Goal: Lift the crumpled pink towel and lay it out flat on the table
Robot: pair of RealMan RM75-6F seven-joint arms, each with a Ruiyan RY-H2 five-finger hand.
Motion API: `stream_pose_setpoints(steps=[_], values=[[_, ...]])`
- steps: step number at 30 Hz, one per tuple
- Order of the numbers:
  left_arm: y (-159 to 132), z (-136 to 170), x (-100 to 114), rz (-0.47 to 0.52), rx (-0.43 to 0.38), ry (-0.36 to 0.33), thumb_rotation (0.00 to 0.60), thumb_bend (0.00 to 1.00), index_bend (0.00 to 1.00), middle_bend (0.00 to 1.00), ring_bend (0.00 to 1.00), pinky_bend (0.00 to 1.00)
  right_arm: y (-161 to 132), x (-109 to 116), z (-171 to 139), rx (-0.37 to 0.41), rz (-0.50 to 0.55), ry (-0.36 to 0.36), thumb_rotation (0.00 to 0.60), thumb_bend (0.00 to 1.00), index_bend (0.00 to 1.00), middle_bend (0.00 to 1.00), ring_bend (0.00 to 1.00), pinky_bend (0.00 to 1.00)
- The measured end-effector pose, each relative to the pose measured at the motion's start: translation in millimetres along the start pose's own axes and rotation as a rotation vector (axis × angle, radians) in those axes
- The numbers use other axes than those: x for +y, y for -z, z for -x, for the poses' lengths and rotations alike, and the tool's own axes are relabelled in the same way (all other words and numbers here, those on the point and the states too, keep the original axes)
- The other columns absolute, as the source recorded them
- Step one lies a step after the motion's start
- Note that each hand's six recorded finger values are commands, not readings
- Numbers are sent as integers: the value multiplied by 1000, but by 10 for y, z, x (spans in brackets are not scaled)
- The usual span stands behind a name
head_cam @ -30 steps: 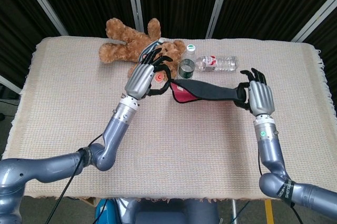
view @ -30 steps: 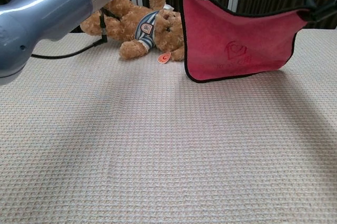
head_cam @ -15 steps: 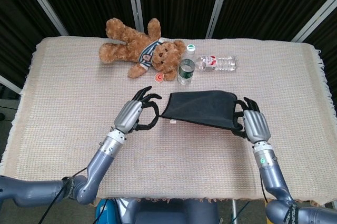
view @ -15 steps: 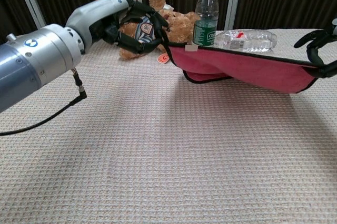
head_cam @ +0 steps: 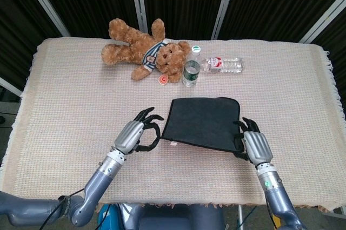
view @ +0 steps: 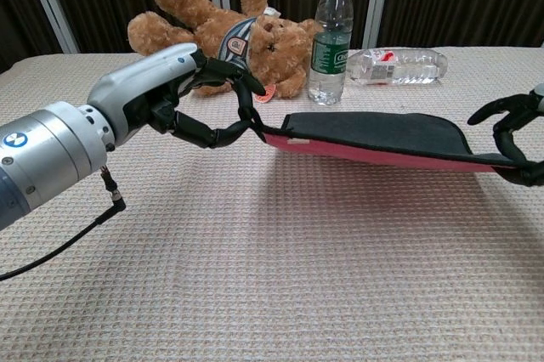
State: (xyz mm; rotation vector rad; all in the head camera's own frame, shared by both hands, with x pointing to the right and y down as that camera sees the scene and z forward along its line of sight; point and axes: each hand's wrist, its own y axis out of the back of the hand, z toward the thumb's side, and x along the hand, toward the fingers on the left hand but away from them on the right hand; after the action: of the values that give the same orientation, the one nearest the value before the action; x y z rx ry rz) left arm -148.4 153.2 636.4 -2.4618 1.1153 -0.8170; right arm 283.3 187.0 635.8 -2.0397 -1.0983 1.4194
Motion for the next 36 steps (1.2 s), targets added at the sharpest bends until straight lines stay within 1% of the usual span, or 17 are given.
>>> stream_pose_setpoints(steps=[6, 22, 36], values=[[26, 121, -60, 10, 1, 16, 600, 495, 630, 227, 0, 0, 5, -86, -97, 8, 2, -13, 600, 497, 761, 205, 11, 0], [-11, 430, -125, 30, -18, 38, 600, 495, 632, 228, 0, 0, 55, -143, -370, 20, 3, -9, 600, 497, 761, 205, 11, 0], [74, 635, -112, 10, -11, 58, 600, 495, 633, 228, 0, 0, 98, -358, -527, 18, -8, -42, 600, 497, 761, 206, 11, 0]])
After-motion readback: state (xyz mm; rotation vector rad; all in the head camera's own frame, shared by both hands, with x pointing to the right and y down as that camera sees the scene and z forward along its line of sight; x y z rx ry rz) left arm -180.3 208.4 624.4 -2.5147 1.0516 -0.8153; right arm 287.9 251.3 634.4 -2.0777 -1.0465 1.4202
